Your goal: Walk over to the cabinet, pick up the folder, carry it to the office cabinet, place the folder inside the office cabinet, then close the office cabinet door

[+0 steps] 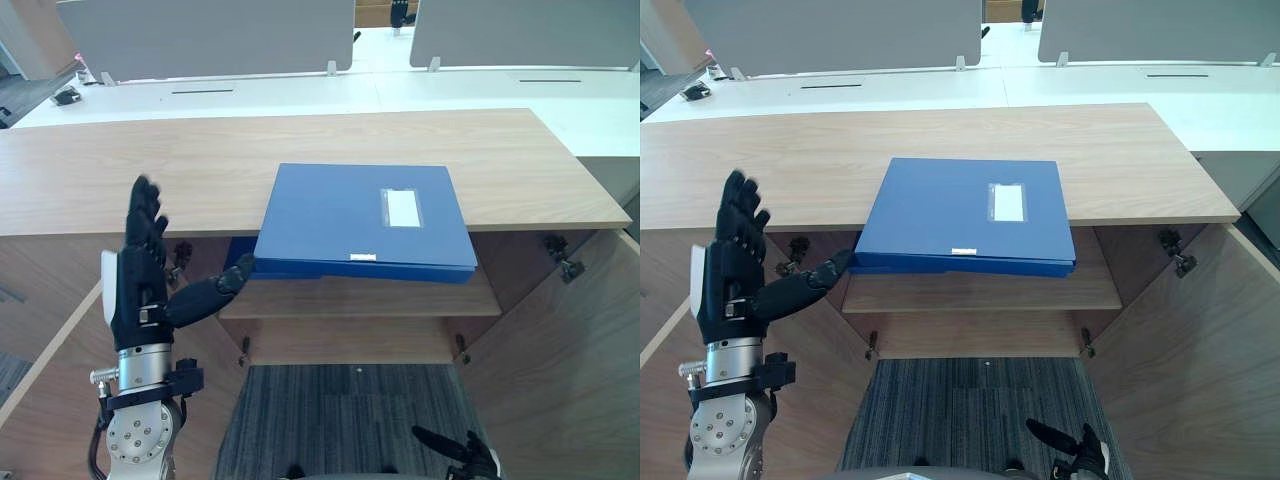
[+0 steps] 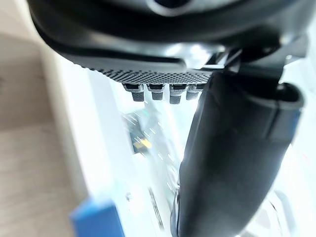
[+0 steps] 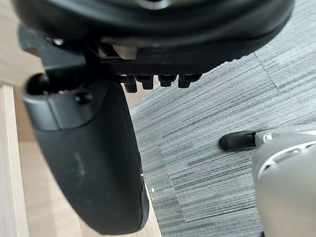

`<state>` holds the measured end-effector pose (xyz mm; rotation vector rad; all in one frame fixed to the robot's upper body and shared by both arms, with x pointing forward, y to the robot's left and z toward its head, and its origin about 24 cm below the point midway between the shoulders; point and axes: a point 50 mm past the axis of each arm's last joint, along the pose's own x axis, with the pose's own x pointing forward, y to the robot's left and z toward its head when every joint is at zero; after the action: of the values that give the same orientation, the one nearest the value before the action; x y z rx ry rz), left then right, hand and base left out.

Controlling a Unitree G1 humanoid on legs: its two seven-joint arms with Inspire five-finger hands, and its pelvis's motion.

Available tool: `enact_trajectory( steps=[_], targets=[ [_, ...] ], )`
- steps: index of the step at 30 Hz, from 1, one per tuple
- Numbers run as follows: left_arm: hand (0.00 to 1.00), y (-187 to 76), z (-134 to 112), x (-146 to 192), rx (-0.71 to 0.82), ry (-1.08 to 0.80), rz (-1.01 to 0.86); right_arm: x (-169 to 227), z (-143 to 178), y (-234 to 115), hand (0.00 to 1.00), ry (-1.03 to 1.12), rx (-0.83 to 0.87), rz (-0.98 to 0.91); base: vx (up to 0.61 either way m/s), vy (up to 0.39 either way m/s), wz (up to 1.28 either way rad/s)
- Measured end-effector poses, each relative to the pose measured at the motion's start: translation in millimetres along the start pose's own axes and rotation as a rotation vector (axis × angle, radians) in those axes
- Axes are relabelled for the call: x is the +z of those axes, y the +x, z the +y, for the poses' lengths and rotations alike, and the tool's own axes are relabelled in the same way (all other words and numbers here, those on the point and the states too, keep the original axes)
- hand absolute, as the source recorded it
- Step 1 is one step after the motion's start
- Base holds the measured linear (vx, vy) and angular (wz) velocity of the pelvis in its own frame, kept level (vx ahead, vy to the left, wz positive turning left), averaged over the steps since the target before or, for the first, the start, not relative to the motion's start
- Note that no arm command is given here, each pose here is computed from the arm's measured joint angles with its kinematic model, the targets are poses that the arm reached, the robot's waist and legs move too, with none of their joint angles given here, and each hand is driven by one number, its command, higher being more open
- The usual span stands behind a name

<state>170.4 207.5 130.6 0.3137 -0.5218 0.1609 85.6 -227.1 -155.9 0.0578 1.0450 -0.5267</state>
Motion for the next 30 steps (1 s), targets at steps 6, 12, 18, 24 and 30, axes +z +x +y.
enact_trajectory(
  steps=[6,12,18,24,30],
  targets=[
    [1.0,18,-32,12,-0.263,0.194,-0.18,-8,0,-3,1.0,-0.068,0.02,0.008,-0.03,-0.032,-0.07],
    [1.0,25,-64,4,-0.477,0.431,-0.302,-9,0,-3,1.0,-0.077,0.026,0.007,-0.02,-0.023,-0.16],
    [0.0,28,-71,-26,-0.578,0.676,-0.271,-9,0,-3,1.0,-0.108,0.038,-0.001,0.0,-0.023,-0.09],
    [0.0,35,-71,-34,-0.446,0.793,-0.23,-8,4,-4,1.0,-0.122,0.056,-0.007,-0.02,-0.01,0.0],
    [0.0,44,-64,-21,-0.317,0.786,-0.253,-8,4,-4,1.0,-0.117,0.064,-0.006,-0.02,-0.018,-0.02]
  ],
)
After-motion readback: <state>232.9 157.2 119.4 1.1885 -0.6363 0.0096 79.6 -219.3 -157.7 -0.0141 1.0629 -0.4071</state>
